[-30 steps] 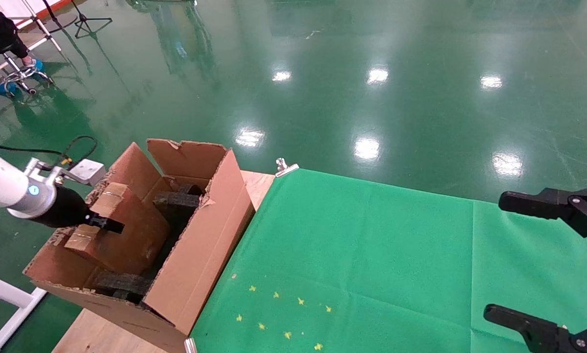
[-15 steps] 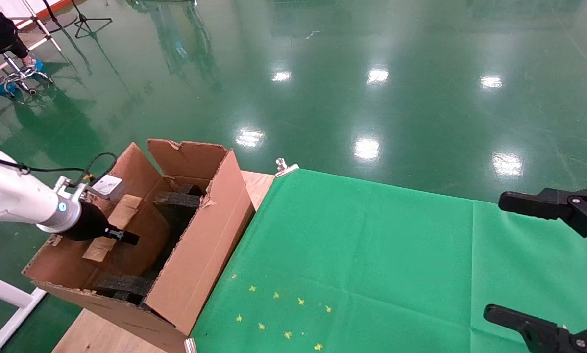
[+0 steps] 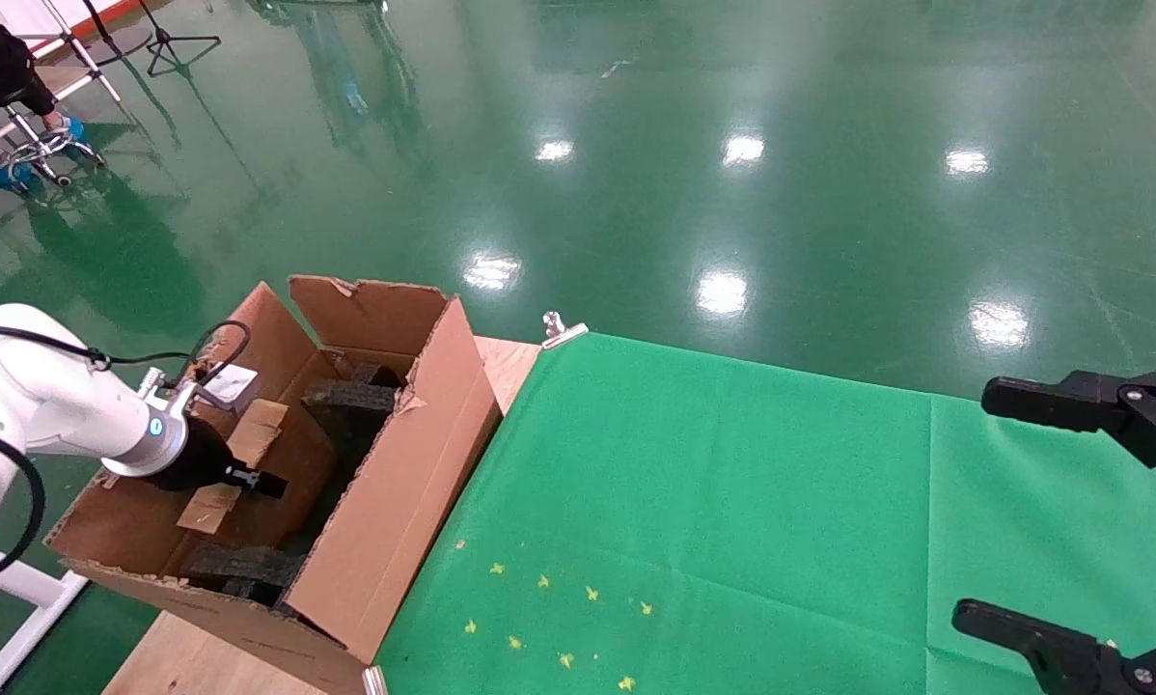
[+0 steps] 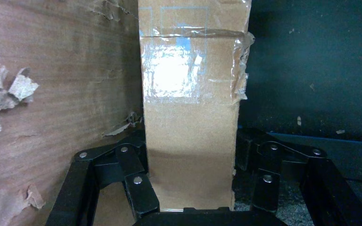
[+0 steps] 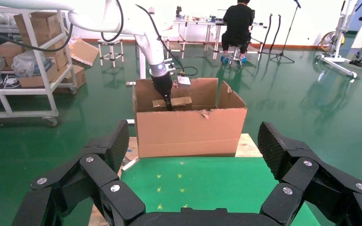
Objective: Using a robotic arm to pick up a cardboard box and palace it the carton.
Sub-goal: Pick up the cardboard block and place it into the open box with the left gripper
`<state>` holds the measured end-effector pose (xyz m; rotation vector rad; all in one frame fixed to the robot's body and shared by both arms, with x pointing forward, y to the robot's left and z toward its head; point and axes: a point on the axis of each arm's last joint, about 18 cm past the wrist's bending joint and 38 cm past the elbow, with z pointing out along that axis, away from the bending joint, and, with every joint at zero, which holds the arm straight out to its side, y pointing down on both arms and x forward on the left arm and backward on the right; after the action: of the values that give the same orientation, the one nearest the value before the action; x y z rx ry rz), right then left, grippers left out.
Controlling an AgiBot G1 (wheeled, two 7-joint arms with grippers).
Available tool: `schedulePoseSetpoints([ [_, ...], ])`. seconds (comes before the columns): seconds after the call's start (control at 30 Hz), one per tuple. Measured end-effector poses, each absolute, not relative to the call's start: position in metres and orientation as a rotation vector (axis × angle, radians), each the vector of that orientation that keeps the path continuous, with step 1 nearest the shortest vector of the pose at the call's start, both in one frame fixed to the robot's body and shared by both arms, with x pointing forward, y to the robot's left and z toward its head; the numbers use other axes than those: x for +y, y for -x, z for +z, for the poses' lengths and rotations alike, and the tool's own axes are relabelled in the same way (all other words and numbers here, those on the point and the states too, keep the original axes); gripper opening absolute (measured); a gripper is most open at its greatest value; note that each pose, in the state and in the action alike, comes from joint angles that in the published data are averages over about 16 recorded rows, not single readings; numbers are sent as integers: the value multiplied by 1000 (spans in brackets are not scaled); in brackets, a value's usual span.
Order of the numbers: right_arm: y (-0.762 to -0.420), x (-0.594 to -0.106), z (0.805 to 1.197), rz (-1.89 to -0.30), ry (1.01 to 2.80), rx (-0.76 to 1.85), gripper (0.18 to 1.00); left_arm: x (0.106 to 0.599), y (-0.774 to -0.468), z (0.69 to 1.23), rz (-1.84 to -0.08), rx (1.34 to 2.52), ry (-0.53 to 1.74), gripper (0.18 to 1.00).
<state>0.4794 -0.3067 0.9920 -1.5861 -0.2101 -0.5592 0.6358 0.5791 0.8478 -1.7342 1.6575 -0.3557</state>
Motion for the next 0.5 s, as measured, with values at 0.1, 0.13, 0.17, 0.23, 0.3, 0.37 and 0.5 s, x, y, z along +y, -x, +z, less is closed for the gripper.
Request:
schedulePoseSetpoints([
  [0.1, -479, -307, 992, -559, 1586, -210, 1001, 579, -636, 846, -354, 1656, 1737, 239],
  [0.13, -479, -307, 992, -559, 1586, -210, 1001, 579, -636, 846, -353, 1655, 1738, 241],
  [0.17, -479, -307, 992, -559, 1586, -210, 1001, 579, -636, 847, -352, 1653, 1737, 242],
  [0.23, -479, -307, 992, -559, 1586, -210, 1001, 579, -636, 848, -352, 1650, 1738, 254],
  [0.3, -479, -307, 992, -559, 1586, -210, 1001, 580, -636, 849, -352, 1648, 1737, 266],
  [0.37, -479, -307, 992, -559, 1586, -210, 1001, 581, -636, 851, -353, 1644, 1736, 277],
  [0.5, -479, -307, 992, -559, 1586, -210, 1001, 582, -636, 856, -356, 1634, 1733, 324],
])
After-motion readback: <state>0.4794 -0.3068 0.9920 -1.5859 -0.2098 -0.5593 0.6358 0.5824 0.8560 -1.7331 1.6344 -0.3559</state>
